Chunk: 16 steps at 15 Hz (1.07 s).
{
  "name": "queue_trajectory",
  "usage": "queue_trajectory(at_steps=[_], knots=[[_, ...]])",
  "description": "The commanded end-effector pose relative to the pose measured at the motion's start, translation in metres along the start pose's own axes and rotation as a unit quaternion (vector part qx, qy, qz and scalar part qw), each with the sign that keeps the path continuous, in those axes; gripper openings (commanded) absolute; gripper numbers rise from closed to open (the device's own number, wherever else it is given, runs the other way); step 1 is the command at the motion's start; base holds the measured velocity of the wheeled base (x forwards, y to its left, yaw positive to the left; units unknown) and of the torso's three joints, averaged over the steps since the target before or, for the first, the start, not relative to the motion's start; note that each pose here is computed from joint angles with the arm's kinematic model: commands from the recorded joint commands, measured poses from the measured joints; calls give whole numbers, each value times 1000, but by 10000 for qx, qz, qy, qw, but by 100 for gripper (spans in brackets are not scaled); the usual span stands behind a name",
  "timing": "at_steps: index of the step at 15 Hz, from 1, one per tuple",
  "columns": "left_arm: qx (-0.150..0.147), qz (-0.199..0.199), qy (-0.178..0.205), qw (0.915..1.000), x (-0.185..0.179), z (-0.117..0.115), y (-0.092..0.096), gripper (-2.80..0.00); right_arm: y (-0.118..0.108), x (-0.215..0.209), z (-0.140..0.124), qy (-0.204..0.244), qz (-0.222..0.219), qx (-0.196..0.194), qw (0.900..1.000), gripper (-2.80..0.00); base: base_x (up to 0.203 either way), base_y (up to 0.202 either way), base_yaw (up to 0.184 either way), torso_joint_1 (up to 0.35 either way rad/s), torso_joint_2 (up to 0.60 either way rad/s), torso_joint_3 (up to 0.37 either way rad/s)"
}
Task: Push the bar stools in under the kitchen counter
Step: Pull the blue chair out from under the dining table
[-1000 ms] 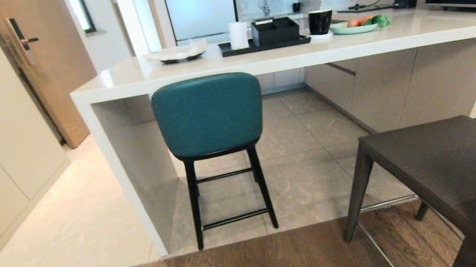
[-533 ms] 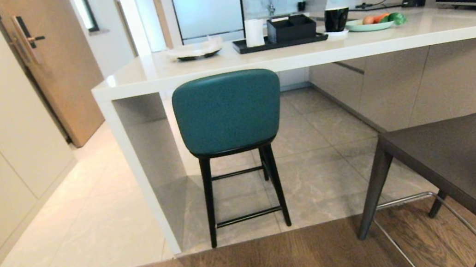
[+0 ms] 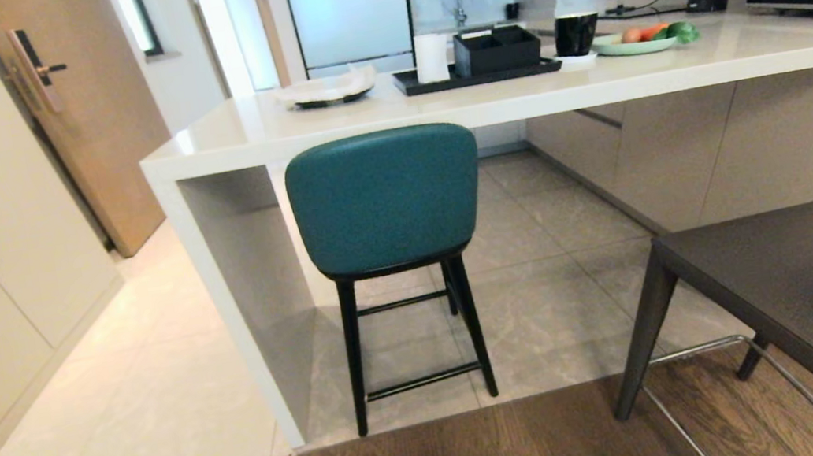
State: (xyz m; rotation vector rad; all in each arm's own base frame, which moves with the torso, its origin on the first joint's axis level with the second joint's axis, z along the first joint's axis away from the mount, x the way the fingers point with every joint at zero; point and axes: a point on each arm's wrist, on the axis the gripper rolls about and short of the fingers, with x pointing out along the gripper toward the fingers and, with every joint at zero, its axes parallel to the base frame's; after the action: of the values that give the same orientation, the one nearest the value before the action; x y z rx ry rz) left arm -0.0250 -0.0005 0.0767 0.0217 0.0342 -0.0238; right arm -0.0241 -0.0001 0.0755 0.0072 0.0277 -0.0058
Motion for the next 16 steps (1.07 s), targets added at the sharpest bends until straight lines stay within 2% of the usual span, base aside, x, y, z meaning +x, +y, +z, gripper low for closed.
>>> queue_trajectory(at_steps=[1, 16], knots=[[4, 2, 4, 10000, 0, 0, 0, -280, 0, 0, 0, 7, -2, 2, 10000, -280, 199, 0, 3, 5, 4, 5], [5, -13, 4, 10000, 0, 0, 0, -280, 0, 0, 0, -1, -2, 10, 10000, -280, 193, 0, 1, 3, 4, 2]])
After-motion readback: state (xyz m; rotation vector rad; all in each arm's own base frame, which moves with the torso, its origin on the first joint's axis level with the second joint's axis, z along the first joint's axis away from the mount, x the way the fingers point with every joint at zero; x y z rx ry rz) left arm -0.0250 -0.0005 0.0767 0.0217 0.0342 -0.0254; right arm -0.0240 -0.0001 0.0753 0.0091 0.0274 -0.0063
